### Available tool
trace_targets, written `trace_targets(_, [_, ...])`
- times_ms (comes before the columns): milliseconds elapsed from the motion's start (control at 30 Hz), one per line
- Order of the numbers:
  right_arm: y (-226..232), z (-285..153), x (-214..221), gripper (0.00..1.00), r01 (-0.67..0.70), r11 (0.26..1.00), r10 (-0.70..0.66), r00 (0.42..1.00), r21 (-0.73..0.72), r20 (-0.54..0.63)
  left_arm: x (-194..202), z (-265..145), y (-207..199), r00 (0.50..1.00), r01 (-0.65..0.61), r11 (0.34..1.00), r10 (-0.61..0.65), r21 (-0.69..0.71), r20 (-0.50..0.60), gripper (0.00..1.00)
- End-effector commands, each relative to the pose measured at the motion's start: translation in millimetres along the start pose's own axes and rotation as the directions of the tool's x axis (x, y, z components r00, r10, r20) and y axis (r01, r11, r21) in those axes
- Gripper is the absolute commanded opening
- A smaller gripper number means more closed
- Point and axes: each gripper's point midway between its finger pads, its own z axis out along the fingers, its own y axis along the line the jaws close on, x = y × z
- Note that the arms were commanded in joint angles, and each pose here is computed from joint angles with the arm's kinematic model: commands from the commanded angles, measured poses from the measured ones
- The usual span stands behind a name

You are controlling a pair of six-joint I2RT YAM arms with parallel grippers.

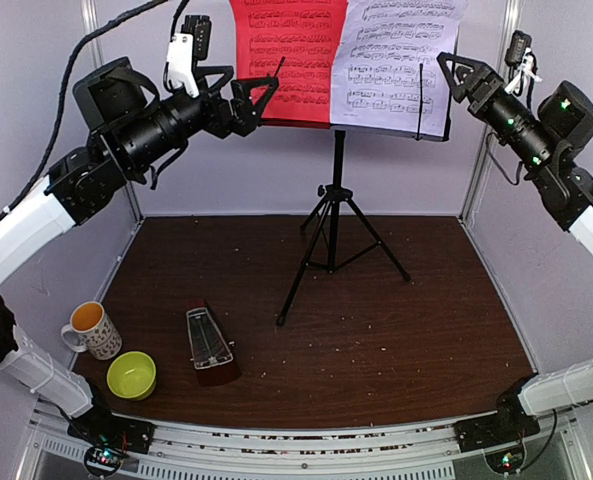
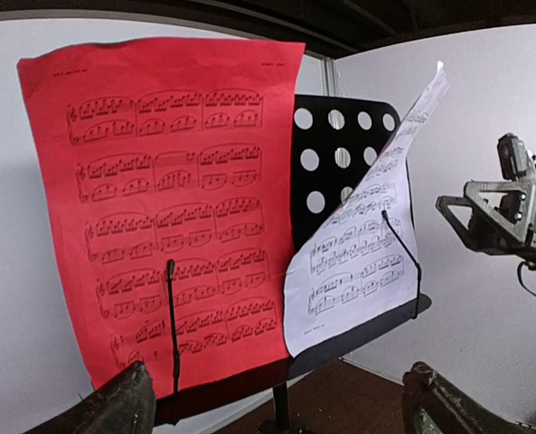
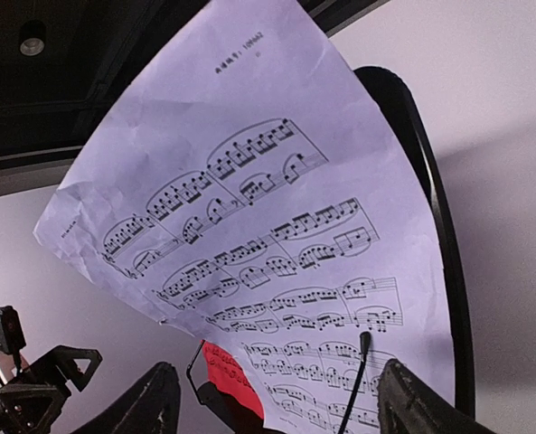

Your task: Set up the instrument practice props

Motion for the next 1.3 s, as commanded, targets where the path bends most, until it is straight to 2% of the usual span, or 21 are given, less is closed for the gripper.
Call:
trace_targets(0, [21.5,17.8,-11.9,0.75,0.011,0.999,-0.011,1.000,-0.044,-0.006,25.0,-20.2,12.7,0.996,0.047,0.997,-0.051,-0.058,-0.073,0.98])
trace_targets(200, [43.5,60.7,3.6,0.73,0.003,0.997,-0.007,0.999,-0.076,-0.054,41.4,-43.1,19.3,0.992,0.081,0.992,-0.090,-0.092,-0.094,0.98])
trace_targets(367, [43.5,104.3,20.1,0.73,-0.015,0.998,0.011,0.997,-0.056,-0.070,56.5,-52.8,21.2,0.987,0.095,0.990,-0.107,-0.106,-0.119,0.98])
trace_targets(533, [37.1,126.8,8.3,0.76,-0.004,1.000,0.004,1.000,-0.012,-0.012,68.8,-66.2,25.8,0.983,0.099,0.986,-0.117,-0.133,-0.139,0.98])
trace_targets(800, [34.4,132.4,-3.0,0.79,0.005,1.000,-0.005,0.999,0.006,0.039,88.8,-85.3,35.1,0.977,0.076,0.980,-0.110,-0.182,-0.183,0.98])
trace_targets(1000, [50.2,122.1,-11.9,0.81,-0.003,0.998,0.005,0.999,-0.059,0.040,111.0,-102.4,43.7,0.955,0.066,0.970,-0.130,-0.236,-0.266,0.98])
trace_targets(1100, [61.9,111.1,-14.8,0.85,0.007,0.995,-0.004,1.000,-0.096,0.028,130.4,-113.2,47.3,0.924,0.064,0.960,-0.159,-0.271,-0.347,0.98])
trace_targets(1267, [77.6,84.3,-16.2,0.90,0.047,0.989,-0.048,0.999,-0.137,-0.006,170.6,-142.5,50.0,0.843,0.061,0.946,-0.219,-0.318,-0.492,0.98])
